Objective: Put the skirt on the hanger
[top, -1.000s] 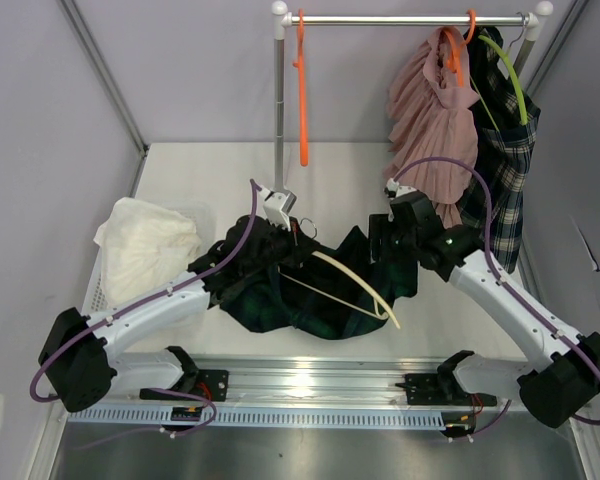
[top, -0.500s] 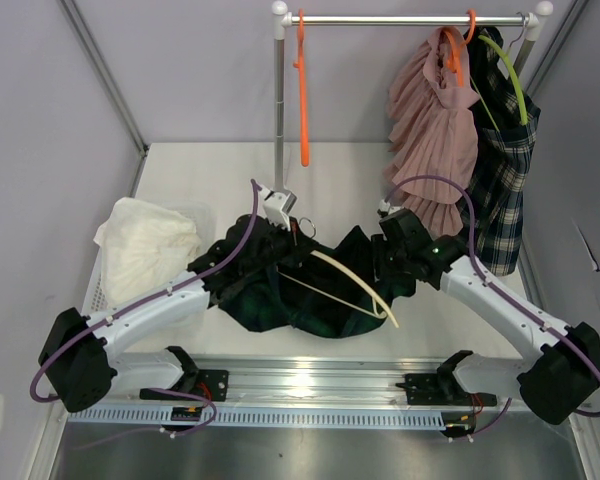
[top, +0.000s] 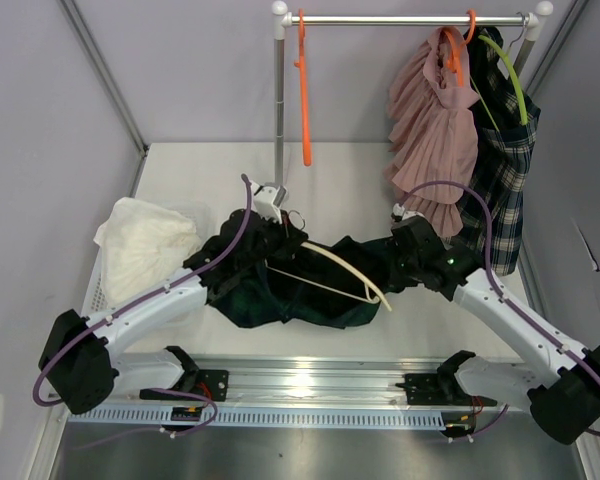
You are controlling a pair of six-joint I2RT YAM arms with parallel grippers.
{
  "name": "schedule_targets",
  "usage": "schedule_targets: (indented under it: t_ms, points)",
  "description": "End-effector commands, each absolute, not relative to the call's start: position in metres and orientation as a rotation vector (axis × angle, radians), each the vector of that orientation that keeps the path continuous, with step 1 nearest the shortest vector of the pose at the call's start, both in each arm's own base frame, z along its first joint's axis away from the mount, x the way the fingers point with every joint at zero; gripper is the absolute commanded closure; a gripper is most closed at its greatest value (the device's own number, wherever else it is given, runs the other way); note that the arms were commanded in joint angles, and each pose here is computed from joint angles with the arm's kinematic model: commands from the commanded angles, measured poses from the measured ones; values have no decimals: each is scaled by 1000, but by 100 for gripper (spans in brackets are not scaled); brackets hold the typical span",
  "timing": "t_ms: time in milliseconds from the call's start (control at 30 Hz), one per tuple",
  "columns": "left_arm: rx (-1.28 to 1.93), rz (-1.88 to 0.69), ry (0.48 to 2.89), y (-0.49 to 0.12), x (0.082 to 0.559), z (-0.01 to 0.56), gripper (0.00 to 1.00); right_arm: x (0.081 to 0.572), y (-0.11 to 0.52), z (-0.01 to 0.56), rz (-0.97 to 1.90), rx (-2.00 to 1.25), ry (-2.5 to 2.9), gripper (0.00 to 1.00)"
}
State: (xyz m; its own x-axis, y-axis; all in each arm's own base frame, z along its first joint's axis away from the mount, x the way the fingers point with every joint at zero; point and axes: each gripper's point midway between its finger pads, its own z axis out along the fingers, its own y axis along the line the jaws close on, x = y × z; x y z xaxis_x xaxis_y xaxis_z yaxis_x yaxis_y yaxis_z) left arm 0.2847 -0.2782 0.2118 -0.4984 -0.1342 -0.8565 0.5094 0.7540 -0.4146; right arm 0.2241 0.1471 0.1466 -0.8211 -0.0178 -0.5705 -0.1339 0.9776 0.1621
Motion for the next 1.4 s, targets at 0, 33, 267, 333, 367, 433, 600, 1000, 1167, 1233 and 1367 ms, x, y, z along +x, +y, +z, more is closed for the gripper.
schedule_targets:
  t_ms: [0,33,267,333,367,433,600,1000,1167,1233,1367]
  points:
    - [211,-746,1857,-267,307,242,100,219,140,151,255,-63,2513,94]
    - [202,-740,1855,-265,309,241,100,218,138,153,252,-59,2509,94]
    - [114,-655,1850,-252,322,236,100,213,134,160,263,-44,2493,96]
    - [90,-632,1843,-249,326,237,100,211,134,159,260,-41,2500,96]
    - [85,-622,1846,-247,326,233,100,211,133,159,261,-42,2502,96]
    - [72,-602,1846,-245,329,231,100,211,134,160,267,-36,2499,96]
    - [33,-549,1849,-235,333,223,100,213,138,163,280,-37,2498,97]
    - [7,-520,1845,-227,330,213,100,221,139,171,259,-35,2493,97]
    - [3,-517,1847,-228,329,209,100,225,139,178,252,-30,2483,98]
    - [4,-515,1841,-230,328,210,100,227,139,180,250,-27,2482,97]
    - [17,-495,1835,-231,327,211,100,229,139,183,231,-29,2484,98]
